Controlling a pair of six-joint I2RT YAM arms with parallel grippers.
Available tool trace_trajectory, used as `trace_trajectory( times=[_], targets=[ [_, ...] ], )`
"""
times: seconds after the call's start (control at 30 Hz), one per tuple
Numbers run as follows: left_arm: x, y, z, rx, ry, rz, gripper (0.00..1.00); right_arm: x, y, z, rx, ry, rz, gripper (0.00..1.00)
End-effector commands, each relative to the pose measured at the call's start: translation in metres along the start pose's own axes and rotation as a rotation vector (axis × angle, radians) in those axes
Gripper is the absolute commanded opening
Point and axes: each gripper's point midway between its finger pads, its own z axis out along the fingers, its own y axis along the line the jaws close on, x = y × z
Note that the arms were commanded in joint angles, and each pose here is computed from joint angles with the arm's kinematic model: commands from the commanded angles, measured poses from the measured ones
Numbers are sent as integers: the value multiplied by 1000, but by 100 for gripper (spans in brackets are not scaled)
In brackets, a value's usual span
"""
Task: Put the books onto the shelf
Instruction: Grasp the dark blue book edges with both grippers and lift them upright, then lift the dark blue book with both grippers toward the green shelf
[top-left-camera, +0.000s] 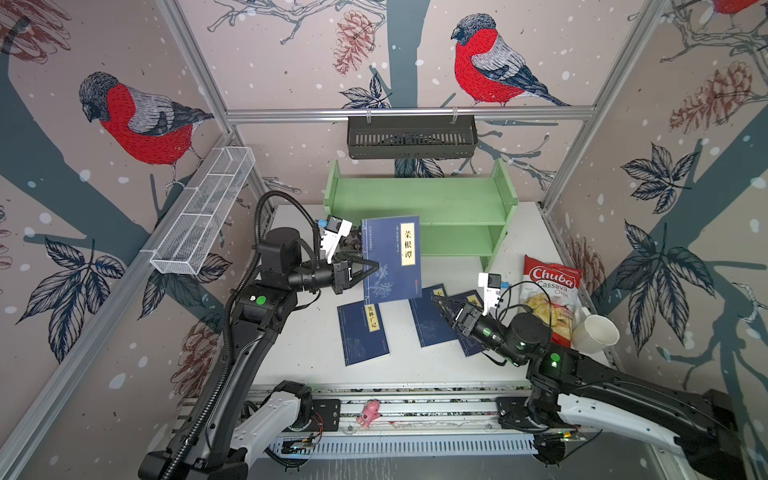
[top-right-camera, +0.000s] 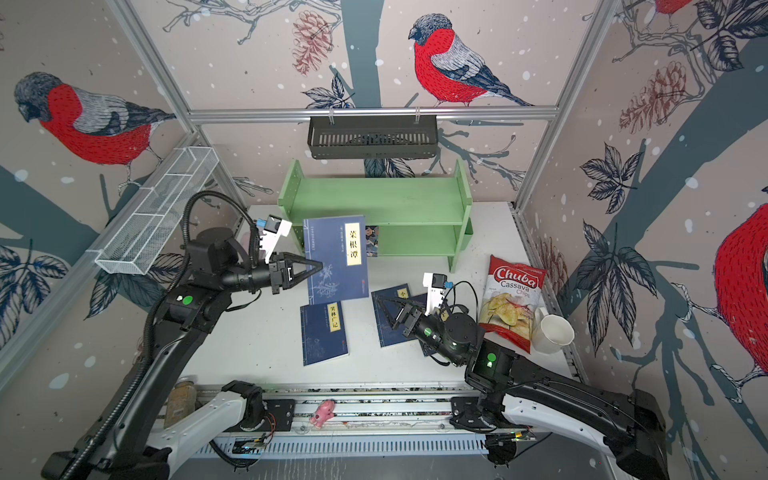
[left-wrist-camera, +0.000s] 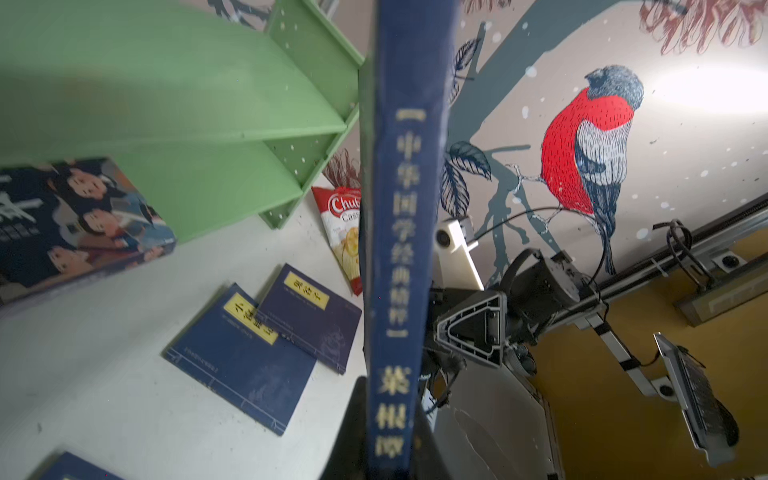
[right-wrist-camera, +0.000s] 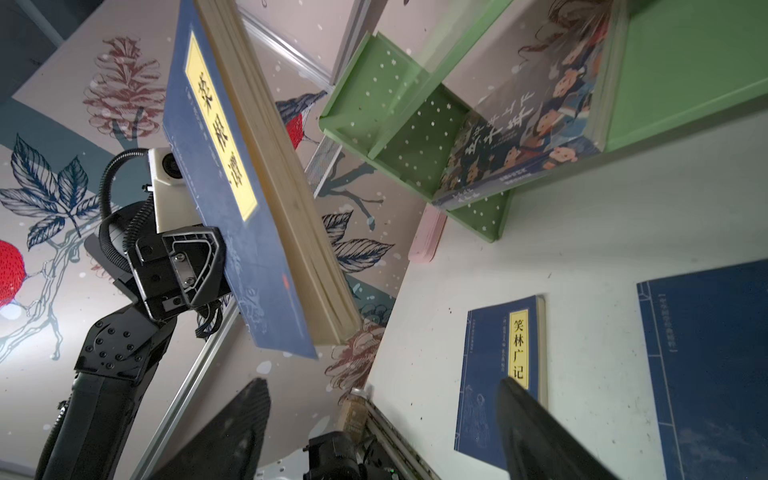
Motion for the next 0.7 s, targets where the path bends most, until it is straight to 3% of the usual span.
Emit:
trace_trajectory(
  times=[0.0, 0.1, 0.23, 0.67],
  targets=[
    [-60, 1, -11, -26, -217, -14, 0, -23, 31, 1, -123, -106, -1, 86],
    [-80, 16, -18, -52, -321, -109, 0, -26, 47, 15, -167, -112, -6, 88],
    [-90, 18, -19, 27, -404, -222, 0, -23, 67, 41, -203, -75, -28, 89],
    [-88, 20, -20, 139, -460, -360, 0, -22, 100, 109, -328, -60, -19, 88]
  ],
)
